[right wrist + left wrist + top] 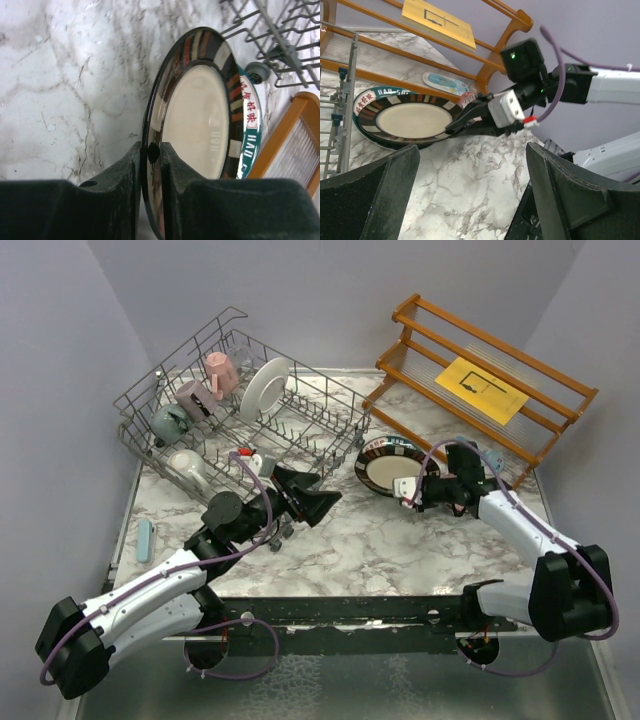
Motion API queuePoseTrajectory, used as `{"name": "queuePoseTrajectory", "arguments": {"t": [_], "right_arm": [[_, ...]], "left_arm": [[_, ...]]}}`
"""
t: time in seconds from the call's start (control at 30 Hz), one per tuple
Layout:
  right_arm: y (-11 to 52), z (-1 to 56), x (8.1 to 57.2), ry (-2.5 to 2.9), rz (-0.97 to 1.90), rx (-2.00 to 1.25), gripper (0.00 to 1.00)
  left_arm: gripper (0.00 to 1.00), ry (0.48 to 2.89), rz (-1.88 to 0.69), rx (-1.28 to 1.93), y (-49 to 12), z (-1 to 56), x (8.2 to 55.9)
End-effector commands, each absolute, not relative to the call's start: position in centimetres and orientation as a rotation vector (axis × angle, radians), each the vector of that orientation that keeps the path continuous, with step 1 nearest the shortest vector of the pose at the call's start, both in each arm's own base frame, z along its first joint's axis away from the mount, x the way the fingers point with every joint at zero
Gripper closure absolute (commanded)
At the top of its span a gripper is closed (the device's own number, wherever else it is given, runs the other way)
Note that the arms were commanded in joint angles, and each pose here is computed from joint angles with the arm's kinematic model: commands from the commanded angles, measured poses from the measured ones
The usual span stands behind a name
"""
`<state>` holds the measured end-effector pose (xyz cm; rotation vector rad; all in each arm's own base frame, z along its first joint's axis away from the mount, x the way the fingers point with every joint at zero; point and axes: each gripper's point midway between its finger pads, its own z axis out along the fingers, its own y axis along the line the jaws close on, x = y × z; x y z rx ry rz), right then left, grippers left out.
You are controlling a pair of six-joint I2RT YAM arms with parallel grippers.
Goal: Load the mixed dishes into the dish rack
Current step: Pick up the plate at the center of the board.
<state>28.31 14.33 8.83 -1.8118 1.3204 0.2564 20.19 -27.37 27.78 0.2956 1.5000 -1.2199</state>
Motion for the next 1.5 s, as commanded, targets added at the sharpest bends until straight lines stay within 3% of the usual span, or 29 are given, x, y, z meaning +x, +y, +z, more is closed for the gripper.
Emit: {"name": "queuePoseTrajectory", "arguments": {"t": [0.0,0.37,0.6,1.0,1.23,1.47], "right_arm": [[15.5,13.7,28.9,1.369,0.342,-1.692,0.99],[15.7,20.5,32.2,1.384,0.28,-1.598,0.99],[16.9,24.3,31.6,1.31,0.344,-1.611,0.99],[18.3,26.9,25.3,1.202,0.594,-1.673,0.99],[18.4,27.0,21.5,1.181,0.711,-1.684,0.99],[18.4,25.9,19.3,1.186,0.806,-1.699,0.99]], "left_arm": [[0.1,1.433,-1.175,0.404,-27.9,29.4,20.1],[0.09,1.425,-1.131,0.544,-29.6,29.2,20.6],[0.08,1.408,-1.04,0.664,-29.8,29.0,20.8],[0.03,1.247,-0.832,1.032,-30.2,28.3,20.2],[0.01,0.98,-0.731,1.178,-29.9,28.3,18.6],[0.01,0.972,-0.827,1.306,-31.8,26.3,17.7]]}}
